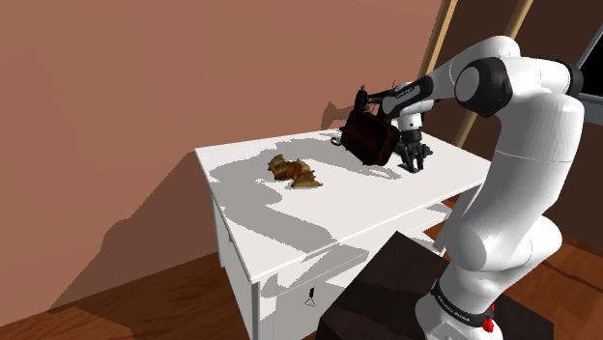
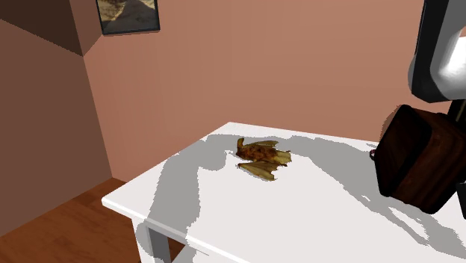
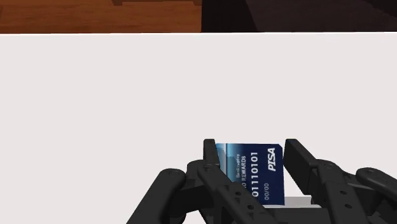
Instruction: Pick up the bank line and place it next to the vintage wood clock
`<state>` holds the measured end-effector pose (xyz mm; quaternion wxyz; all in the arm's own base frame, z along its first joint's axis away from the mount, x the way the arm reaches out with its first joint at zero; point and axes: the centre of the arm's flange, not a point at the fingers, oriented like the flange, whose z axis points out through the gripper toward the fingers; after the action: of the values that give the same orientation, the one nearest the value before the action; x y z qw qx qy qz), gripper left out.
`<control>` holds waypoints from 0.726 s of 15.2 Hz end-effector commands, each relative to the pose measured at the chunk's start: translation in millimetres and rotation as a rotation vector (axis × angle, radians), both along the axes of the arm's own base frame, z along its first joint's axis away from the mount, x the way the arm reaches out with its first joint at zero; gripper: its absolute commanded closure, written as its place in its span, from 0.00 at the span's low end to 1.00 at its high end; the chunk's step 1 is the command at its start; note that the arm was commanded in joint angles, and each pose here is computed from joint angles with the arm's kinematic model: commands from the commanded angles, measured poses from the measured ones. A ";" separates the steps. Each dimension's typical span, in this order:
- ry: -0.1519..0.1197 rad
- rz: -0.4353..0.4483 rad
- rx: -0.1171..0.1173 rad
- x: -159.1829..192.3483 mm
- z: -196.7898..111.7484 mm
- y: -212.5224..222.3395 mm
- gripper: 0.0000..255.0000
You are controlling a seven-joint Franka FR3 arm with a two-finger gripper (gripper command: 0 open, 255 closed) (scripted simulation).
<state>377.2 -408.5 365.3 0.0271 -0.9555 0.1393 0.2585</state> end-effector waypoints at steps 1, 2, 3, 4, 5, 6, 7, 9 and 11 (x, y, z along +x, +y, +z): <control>0.050 0.019 0.039 6.6 -35.0 9.7 1.00; 0.050 0.019 0.039 6.6 -35.0 9.7 1.00; 0.050 0.019 0.039 6.6 -35.0 9.7 1.00; 0.050 0.019 0.039 6.6 -35.0 9.7 1.00; 0.049 0.019 0.040 4.8 -33.1 4.0 0.00; 0.049 0.019 0.040 8.6 -37.5 2.6 0.00; 0.049 0.019 0.041 3.7 -41.1 1.7 0.00; 0.049 0.019 0.041 4.3 -37.3 0.6 0.00; 0.050 0.019 0.039 13.6 -24.0 7.8 0.00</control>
<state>377.6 -412.9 364.6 0.0284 -0.9546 0.1407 0.2608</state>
